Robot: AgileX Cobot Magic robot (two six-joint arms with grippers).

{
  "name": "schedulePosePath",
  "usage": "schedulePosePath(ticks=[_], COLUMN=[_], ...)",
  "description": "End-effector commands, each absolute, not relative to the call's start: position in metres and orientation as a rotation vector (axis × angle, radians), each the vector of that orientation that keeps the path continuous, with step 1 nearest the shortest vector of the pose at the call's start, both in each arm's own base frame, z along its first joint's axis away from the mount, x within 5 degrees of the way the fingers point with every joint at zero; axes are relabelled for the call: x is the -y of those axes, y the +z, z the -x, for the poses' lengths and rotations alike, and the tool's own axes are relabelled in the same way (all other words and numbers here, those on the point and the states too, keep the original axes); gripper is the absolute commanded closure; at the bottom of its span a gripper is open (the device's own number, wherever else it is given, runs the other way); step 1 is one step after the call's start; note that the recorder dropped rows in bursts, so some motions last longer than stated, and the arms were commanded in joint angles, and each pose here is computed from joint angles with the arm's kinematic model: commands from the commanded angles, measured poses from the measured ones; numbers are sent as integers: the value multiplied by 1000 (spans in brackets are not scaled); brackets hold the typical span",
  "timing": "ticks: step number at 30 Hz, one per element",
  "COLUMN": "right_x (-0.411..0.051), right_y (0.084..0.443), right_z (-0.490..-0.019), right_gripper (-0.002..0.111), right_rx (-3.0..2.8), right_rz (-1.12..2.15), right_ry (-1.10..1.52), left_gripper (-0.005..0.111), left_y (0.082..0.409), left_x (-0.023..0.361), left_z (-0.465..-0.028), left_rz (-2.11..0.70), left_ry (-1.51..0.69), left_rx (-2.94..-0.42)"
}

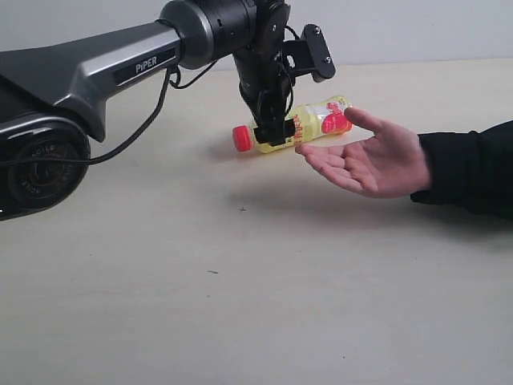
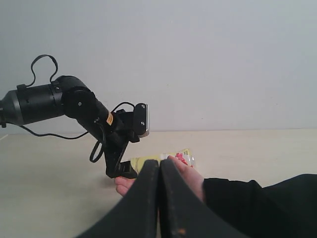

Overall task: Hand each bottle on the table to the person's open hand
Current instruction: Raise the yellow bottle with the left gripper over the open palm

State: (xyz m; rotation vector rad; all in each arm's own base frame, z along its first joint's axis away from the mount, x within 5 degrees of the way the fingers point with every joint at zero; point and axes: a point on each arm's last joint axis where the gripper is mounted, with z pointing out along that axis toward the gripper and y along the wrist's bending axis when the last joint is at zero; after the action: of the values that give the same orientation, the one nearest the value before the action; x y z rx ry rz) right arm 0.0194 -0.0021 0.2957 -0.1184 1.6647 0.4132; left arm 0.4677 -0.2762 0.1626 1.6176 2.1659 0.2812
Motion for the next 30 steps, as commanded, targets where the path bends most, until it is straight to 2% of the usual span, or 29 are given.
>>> schedulePosePath(ticks=[1, 19, 26, 30], right_x=[3, 3, 3, 3], right_y=[298, 298, 298, 298], right_z=[-18, -18, -18, -18], right_gripper=[108, 108, 108, 108], right_rx=[-1654, -1654, -1654, -1654], right_rz=[117, 117, 117, 117], right_ry=[405, 405, 405, 405], left_gripper=[14, 14, 14, 14], left_y=[146, 139, 120, 121], left_x=[279, 279, 280, 279], left_z=[-470, -473, -474, -475], left_rz=[-1631, -1627, -1658, -1656], left_ry=[310, 313, 321, 324], left_rx=[-2160, -2149, -2159, -2156])
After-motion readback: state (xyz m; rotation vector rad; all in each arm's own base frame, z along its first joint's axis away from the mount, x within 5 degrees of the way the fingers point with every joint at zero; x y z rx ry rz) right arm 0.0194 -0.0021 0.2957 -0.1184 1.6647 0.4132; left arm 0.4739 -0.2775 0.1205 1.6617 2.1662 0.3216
